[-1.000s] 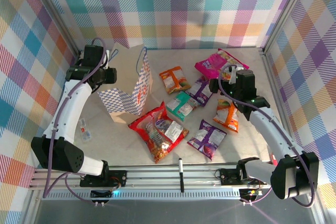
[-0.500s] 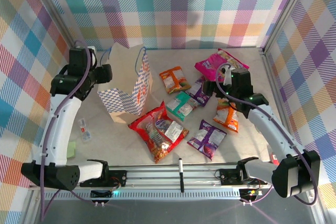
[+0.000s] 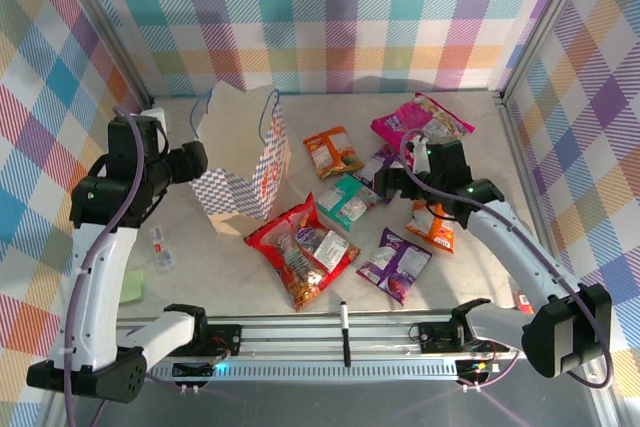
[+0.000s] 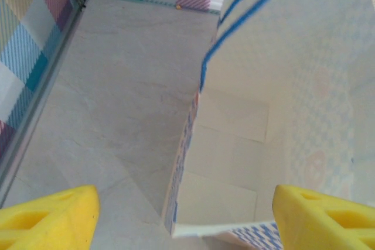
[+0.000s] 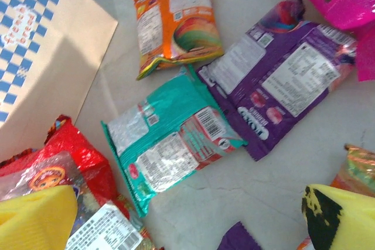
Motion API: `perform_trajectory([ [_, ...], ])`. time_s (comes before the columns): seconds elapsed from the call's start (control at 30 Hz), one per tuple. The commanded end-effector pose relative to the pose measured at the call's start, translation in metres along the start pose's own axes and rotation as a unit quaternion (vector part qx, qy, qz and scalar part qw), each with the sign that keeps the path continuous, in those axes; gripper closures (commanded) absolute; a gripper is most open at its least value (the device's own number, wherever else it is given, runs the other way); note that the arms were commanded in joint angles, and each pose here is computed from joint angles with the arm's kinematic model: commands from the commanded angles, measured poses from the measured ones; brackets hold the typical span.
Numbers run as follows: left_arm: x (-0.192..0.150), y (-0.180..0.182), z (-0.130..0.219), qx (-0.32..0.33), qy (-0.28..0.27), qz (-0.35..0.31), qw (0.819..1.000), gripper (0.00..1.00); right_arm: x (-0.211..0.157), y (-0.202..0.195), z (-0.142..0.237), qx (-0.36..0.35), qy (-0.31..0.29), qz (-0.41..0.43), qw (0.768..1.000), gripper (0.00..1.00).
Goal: Place the snacks into the paper bag
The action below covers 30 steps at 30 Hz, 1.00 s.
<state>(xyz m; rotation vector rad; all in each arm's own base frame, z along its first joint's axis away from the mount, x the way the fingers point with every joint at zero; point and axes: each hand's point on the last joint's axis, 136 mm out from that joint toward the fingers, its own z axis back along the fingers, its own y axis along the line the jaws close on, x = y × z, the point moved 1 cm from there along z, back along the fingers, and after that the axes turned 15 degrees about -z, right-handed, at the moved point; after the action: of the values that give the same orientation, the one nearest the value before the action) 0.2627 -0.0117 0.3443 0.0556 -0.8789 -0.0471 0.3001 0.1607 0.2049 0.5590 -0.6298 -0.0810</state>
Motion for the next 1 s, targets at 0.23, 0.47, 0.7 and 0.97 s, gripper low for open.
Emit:
perform_trajectory([
  [0.23, -0.066, -0.018, 0.028, -0.064, 0.056, 0.036, 0.996, 0.25, -0.013, 0.038, -0.004, 0.038, 0.035, 0.01, 0.999, 0.02],
  [0.47, -0.118, -0.037, 0.035, -0.118, 0.109, 0.055, 0.985, 0.26, -0.027, 0.051, -0.01, 0.043, 0.053, 0.016, 0.998, 0.02],
  [0.7, -0.172, -0.063, 0.013, -0.178, 0.178, 0.075, 0.965, 0.29, -0.036, 0.058, -0.013, 0.045, 0.061, 0.019, 0.997, 0.02],
  [0.97, -0.188, -0.073, -0.021, -0.175, 0.206, 0.065, 0.961, 0.29, -0.042, 0.06, -0.019, 0.04, 0.073, 0.022, 0.996, 0.02],
])
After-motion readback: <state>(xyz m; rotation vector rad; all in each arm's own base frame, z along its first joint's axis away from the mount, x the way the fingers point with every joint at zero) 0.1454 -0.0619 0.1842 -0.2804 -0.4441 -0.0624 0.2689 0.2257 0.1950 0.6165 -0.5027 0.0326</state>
